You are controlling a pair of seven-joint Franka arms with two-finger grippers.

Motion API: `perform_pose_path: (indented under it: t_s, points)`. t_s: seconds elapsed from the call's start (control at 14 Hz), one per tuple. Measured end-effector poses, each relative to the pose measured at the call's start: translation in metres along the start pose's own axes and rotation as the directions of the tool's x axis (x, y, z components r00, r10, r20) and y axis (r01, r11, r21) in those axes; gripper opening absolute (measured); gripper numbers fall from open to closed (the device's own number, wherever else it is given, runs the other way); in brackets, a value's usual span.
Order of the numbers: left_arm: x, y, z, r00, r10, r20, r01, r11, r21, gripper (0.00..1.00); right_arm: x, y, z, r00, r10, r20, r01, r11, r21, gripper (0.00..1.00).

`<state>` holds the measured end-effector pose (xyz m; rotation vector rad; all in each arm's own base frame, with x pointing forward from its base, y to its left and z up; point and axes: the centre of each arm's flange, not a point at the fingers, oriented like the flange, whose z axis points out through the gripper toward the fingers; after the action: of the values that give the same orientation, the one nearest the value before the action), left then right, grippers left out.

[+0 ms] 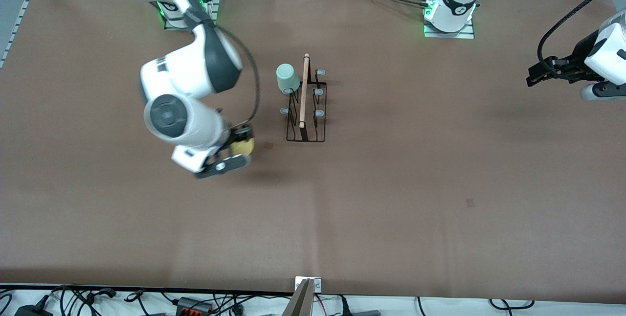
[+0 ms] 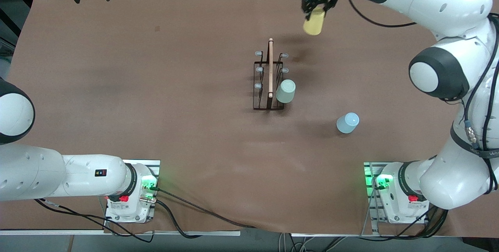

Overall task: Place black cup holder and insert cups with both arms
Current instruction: 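Grasp the yellow cup and carry it onto a rack peg with the right gripper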

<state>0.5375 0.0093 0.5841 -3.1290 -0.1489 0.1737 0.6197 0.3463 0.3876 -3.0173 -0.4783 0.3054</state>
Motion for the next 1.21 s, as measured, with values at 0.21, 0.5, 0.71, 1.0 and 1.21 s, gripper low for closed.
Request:
perform_pose_path:
  t_s: [0.21, 0.5, 0.71, 1.0, 1.21]
  points:
    - [0.000, 0.000, 0.000, 1.000, -0.001, 0.000, 0.001, 1.000, 0.000, 1.00, -0.017, -0.069, 0.014, 1.000, 0.012, 0.017, -0.012, 1.000, -0.017, 0.67]
    - [0.000, -0.001, 0.000, 1.000, -0.002, 0.001, 0.002, 1.000, 0.000, 1.00, -0.026, -0.098, 0.022, 0.999, 0.031, 0.022, -0.031, 0.999, -0.028, 0.67]
    - [0.000, -0.002, 0.000, 1.000, -0.003, 0.001, 0.003, 1.000, 0.000, 1.00, -0.027, -0.100, 0.034, 0.999, 0.031, 0.040, -0.030, 0.999, -0.035, 0.67]
    - [0.000, -0.004, 0.000, 1.000, -0.007, 0.001, 0.007, 1.000, -0.001, 1.00, -0.026, -0.108, 0.051, 0.998, 0.022, 0.053, -0.020, 0.999, -0.044, 0.67]
    - [0.000, -0.004, 0.000, 1.000, -0.007, 0.001, 0.007, 1.000, -0.001, 1.00, -0.023, -0.107, 0.062, 0.998, 0.024, 0.051, -0.022, 0.999, -0.045, 0.67]
